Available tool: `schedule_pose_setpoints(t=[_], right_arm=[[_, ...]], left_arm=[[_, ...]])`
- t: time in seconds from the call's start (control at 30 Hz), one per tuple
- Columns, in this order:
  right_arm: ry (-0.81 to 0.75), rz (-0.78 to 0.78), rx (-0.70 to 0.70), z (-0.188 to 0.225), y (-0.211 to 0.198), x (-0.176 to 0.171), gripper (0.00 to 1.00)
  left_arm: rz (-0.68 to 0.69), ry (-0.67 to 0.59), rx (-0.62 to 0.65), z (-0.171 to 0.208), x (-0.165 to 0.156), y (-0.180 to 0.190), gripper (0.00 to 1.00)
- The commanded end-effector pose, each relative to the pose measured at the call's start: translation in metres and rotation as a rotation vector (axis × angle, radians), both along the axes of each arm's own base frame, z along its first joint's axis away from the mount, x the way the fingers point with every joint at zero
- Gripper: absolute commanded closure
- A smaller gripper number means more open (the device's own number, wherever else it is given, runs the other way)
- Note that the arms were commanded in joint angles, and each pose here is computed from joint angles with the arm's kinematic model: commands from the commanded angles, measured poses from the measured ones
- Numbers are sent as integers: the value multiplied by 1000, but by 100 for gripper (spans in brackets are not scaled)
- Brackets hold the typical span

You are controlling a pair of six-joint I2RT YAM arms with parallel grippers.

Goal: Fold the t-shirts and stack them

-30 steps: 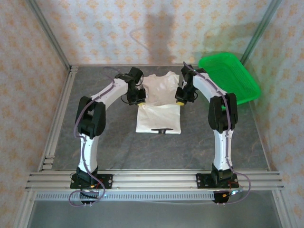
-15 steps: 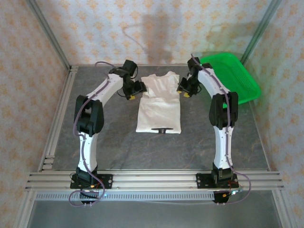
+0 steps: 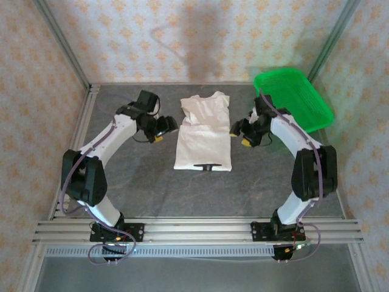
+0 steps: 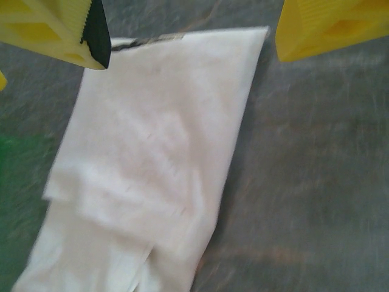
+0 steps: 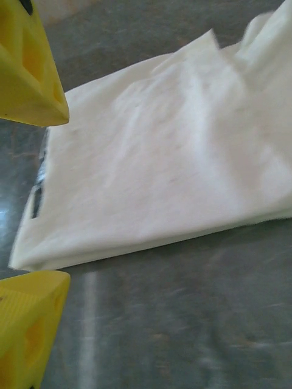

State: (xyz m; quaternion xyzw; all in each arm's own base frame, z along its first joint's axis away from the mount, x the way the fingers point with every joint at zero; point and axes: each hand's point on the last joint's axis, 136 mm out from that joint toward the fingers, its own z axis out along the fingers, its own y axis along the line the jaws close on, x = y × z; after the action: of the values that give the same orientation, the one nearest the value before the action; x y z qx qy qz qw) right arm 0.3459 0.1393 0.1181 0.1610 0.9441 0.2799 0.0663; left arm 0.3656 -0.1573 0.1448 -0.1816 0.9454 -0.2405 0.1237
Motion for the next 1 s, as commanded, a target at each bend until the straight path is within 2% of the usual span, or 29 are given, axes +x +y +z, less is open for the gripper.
schedule_pose_setpoints(t=[0.0, 0.1, 0.23, 0.43, 0.97], right_arm=[[5, -15, 119, -2, 12, -24, 35], [28, -50, 170, -14, 14, -51, 35], [62, -87, 216, -31, 16, -73, 34], [87, -99, 247, -43, 28, -79, 34], [164, -85, 200, -70, 40, -92, 38]], left_arm=[[-12, 23, -94, -9, -28, -17, 28], [-23, 63, -109, -28, -54, -27, 28], [-6, 104, -128, -50, -72, -37, 29], [19, 110, -140, -66, -69, -43, 30], [45, 191, -106, -98, -82, -45, 33]])
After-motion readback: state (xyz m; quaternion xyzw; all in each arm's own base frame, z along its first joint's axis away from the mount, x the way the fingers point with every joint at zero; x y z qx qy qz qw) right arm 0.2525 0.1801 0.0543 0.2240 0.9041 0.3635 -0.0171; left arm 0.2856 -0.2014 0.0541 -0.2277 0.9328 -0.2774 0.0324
